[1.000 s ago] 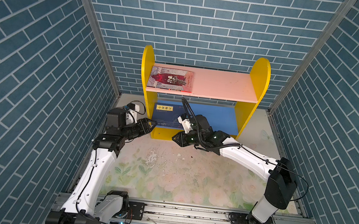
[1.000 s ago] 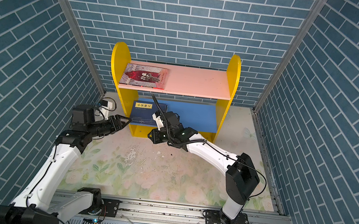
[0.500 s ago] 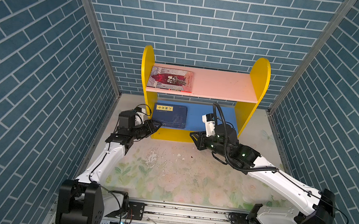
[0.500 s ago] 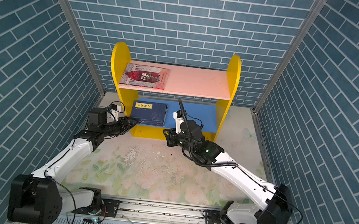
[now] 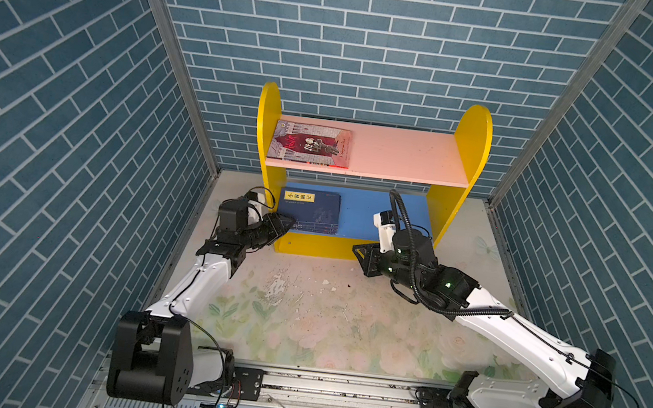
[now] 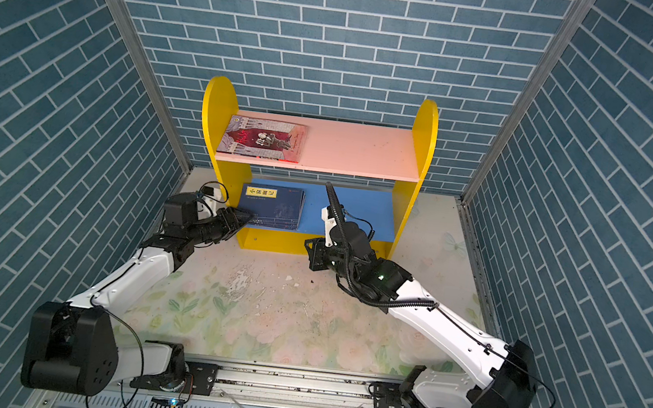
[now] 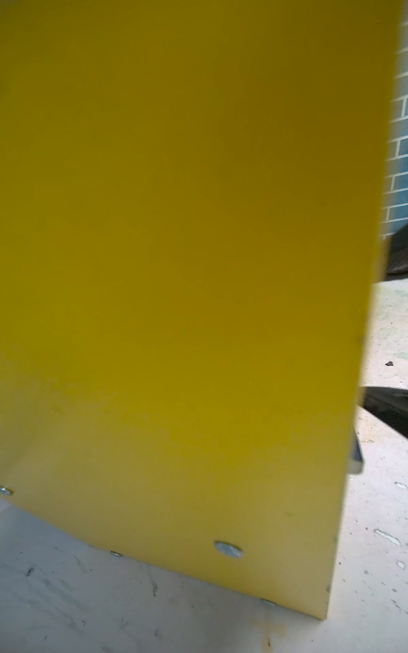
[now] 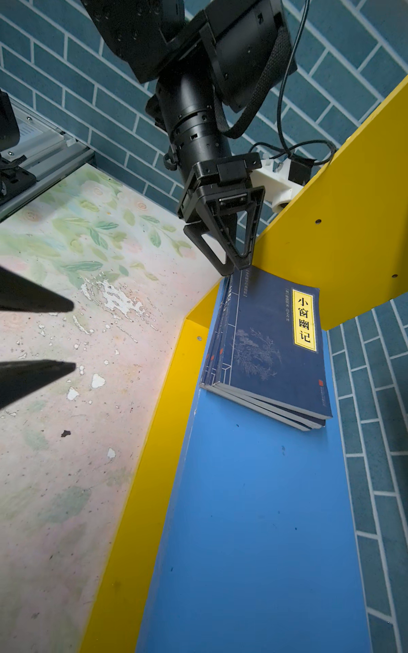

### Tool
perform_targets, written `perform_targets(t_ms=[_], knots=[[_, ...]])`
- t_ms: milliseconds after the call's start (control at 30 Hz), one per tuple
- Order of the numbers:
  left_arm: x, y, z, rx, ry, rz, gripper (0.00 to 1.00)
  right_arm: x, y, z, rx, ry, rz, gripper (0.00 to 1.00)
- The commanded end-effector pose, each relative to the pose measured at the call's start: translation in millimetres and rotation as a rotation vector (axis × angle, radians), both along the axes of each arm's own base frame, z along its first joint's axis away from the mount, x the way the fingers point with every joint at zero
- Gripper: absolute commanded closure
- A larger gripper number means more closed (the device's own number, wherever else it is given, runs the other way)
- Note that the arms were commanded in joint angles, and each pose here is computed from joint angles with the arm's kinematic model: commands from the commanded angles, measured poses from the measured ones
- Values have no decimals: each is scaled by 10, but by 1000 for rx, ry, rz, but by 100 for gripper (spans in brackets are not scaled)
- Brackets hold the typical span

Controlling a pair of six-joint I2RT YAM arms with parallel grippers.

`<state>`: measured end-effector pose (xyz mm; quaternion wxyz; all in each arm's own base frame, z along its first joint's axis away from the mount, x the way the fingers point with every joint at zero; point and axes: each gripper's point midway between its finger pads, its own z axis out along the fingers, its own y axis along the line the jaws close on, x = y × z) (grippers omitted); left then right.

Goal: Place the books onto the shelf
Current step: 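Open both grippers and withdraw them from the shelf toward the robot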

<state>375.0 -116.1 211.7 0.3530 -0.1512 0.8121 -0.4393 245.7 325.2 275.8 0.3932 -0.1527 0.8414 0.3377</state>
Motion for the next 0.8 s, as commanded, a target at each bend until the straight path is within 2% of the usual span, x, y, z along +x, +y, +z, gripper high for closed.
perform_targets(t_ms=[0, 567, 767], knots=[[93, -14, 144, -4, -51, 2, 50, -12, -47, 48, -6, -6, -16, 75], [125, -21, 151, -5, -45, -2, 48, -1, -33, 66, -13, -10, -13, 74], [-18, -19, 184, -7, -17, -4, 47, -19, -78, 75, -23, -10, -18, 70]])
